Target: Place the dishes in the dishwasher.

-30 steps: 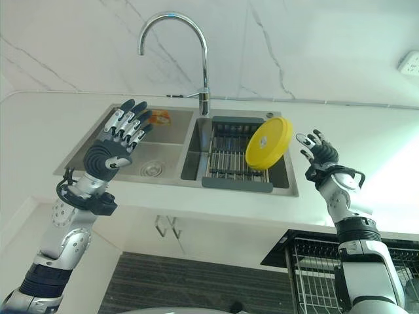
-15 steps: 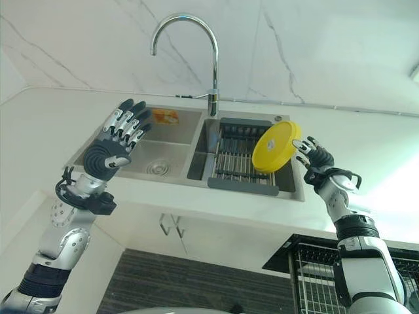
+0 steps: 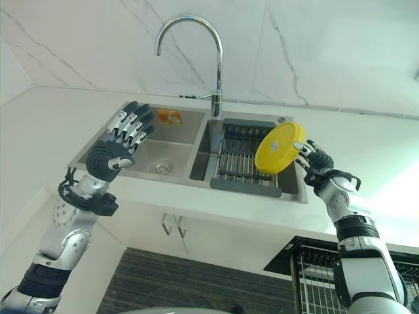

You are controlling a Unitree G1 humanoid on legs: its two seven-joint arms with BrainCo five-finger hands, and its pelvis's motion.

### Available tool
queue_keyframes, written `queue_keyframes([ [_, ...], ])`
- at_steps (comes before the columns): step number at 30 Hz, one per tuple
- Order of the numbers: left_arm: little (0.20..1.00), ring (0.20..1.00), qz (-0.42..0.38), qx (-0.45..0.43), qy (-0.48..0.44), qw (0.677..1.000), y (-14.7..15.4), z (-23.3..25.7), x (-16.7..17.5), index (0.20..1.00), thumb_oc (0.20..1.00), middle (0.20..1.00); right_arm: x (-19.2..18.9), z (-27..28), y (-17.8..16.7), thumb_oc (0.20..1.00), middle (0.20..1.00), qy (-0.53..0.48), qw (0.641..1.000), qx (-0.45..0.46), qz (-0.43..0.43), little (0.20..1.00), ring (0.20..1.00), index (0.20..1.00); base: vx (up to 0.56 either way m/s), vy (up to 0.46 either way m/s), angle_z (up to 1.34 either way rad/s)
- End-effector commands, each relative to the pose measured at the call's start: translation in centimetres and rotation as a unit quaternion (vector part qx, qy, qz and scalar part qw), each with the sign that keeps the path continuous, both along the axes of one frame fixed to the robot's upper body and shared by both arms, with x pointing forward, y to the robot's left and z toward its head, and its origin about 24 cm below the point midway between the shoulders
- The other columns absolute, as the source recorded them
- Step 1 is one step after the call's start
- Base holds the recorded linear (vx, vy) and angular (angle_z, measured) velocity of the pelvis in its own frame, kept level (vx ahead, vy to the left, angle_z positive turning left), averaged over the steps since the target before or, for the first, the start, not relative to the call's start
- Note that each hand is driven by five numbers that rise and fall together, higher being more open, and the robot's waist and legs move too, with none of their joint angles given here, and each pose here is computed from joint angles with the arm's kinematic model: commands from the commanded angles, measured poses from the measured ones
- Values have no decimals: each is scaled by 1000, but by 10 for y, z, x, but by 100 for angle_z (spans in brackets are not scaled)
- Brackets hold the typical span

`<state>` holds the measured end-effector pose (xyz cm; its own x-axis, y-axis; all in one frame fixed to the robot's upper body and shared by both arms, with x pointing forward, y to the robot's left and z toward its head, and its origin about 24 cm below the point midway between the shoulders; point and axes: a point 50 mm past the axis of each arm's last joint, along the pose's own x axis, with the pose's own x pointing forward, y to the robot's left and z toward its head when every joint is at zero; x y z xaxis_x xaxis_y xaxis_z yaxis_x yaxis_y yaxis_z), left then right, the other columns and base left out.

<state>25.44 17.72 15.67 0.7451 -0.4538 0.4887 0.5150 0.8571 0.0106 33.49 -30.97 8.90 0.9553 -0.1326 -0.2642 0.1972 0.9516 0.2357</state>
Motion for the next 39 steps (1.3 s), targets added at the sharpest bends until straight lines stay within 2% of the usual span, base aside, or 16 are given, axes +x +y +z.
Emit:
queue_keyframes([
  [1, 1000, 1000, -14, 6, -30, 999, 0, 16, 5, 1000, 1000, 1000, 21, 42, 2, 1000, 1000, -56, 998, -13, 7, 1000, 1000, 1000, 0, 0, 0],
  [24, 1000, 1000, -26, 14, -10, 1000, -1, 12, 5, 1000, 1000, 1000, 28, 45, 9, 1000, 1000, -43, 998, -42, 33, 1000, 1000, 1000, 1, -2, 1],
  [39, 1000, 1000, -30, 25, 5, 999, -2, 10, 7, 1000, 1000, 1000, 34, 43, 7, 1000, 1000, -22, 998, -52, 21, 1000, 1000, 1000, 1, -2, 0],
])
